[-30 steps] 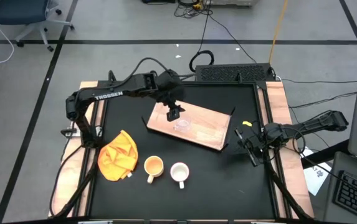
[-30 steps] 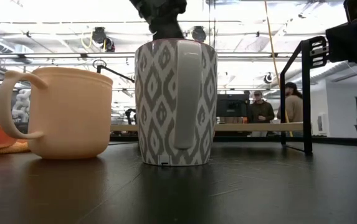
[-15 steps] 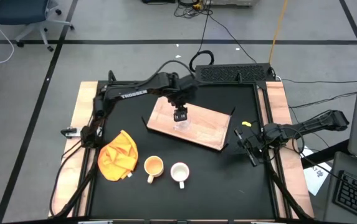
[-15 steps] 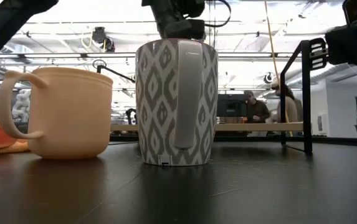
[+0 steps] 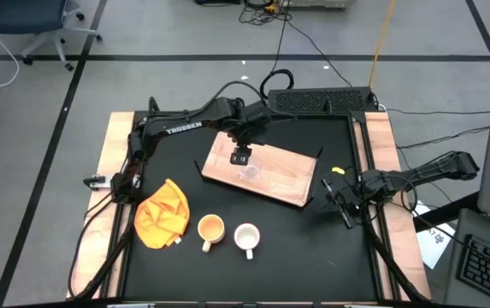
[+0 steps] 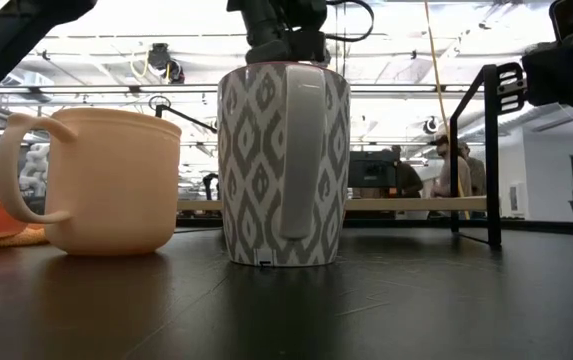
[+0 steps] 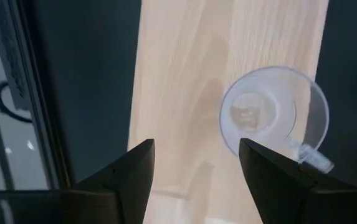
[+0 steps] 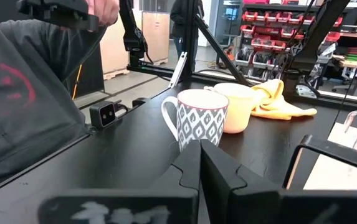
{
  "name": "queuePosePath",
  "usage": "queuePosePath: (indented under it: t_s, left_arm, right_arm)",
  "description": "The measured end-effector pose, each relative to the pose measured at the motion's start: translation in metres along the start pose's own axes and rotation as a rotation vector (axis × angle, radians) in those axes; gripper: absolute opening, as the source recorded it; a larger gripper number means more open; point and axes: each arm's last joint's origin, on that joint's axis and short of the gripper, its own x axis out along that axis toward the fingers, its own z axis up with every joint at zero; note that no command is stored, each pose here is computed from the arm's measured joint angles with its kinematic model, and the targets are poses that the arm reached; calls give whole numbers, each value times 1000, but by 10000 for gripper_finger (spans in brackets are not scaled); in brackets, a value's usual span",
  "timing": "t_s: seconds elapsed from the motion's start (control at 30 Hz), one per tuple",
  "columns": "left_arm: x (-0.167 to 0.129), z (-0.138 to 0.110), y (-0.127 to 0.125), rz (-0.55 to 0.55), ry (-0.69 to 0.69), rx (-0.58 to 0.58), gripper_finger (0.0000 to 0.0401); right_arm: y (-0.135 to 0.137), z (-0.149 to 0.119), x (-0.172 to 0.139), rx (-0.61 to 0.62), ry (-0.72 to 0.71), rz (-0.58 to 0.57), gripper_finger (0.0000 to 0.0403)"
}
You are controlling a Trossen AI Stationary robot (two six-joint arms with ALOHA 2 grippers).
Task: Stack small to large cups/mugs on shelf
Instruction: Put the transparent mug on the shelf
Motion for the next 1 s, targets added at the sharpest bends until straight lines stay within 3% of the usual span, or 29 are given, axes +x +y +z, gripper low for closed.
queuePosePath:
  t_s: [0.27, 0.6, 1.0]
  left_arm:
    - [0, 1, -2, -74, -46, 128, 237]
    - [0, 2, -6, -137, -84, 207, 236]
    - [0, 7, -18, -141, -72, 312, 237]
  right_arm:
    - [0, 0, 0, 1, 3, 0, 0]
    - [0, 0, 0, 2, 5, 0, 0]
    - [0, -1, 0, 3, 9, 1, 0]
